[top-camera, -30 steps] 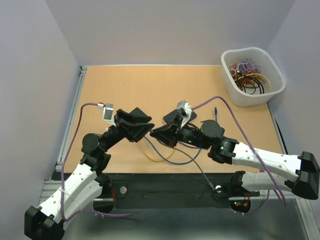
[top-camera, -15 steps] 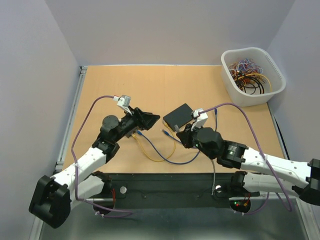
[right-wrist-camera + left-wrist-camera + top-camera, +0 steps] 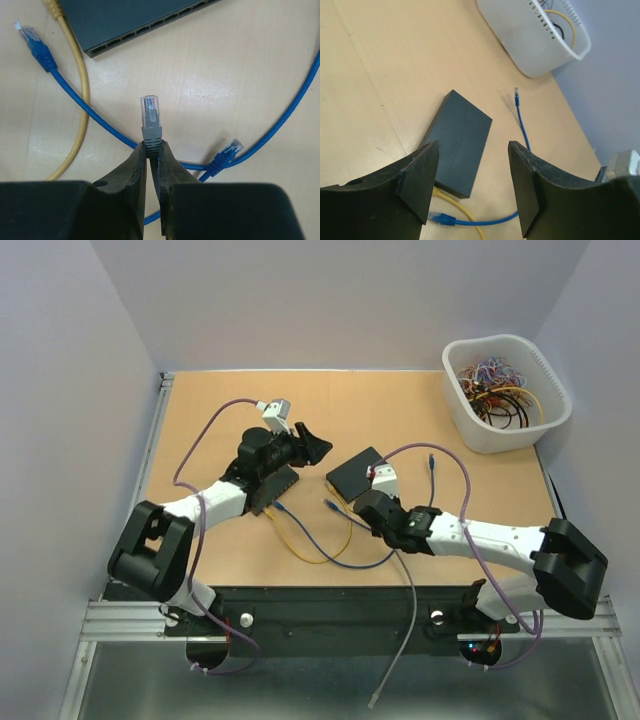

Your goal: Insert the plug into the switch port

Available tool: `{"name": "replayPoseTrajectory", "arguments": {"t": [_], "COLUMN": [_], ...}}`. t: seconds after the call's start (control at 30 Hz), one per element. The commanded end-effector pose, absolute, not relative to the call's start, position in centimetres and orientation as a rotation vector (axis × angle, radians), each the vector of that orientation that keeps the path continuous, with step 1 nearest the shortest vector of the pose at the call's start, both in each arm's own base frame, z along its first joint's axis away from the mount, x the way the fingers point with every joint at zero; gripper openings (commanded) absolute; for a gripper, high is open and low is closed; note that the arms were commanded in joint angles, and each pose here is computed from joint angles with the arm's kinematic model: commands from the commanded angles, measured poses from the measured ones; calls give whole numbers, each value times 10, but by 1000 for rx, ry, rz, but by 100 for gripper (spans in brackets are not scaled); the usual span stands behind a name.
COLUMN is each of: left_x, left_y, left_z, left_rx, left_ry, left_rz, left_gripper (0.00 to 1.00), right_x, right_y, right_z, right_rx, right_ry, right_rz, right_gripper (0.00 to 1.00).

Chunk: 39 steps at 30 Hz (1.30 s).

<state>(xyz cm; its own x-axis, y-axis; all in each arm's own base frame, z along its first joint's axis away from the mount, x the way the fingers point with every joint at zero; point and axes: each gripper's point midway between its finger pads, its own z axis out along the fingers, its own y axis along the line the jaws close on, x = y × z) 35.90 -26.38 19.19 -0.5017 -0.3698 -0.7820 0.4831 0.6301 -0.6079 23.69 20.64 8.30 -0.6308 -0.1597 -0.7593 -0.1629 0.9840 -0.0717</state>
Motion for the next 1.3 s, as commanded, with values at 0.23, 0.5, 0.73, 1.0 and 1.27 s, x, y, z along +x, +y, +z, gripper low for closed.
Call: {"name": "replayPoseTrajectory", "arguments": {"t": [0.23,0.5,0.73,1.0,1.27], "left_x": [406,419,425,428,432], "left_y": [-292,-291,-291,-293,-306], "left_z": [167,129,103,91,85], "left_rx": [158,136,126,143,188], "left_ry": [1820,1905,1964,1994,2010], "left_rz": [-1071,-996,-936,-907,-932], "left_gripper": [63,62,62,61,61], "right_x": [269,294,301,303,314], "right_y": [227,257,266,252,245], "right_z": [66,63,50,50,47], "right_rx": [-282,-358,-392,-333,-295], "right_ry": [2282,2279,2310,2320,2333], "right_rz": [2,95,106,100,85], "right_gripper": [0,0,1,0,1]}}
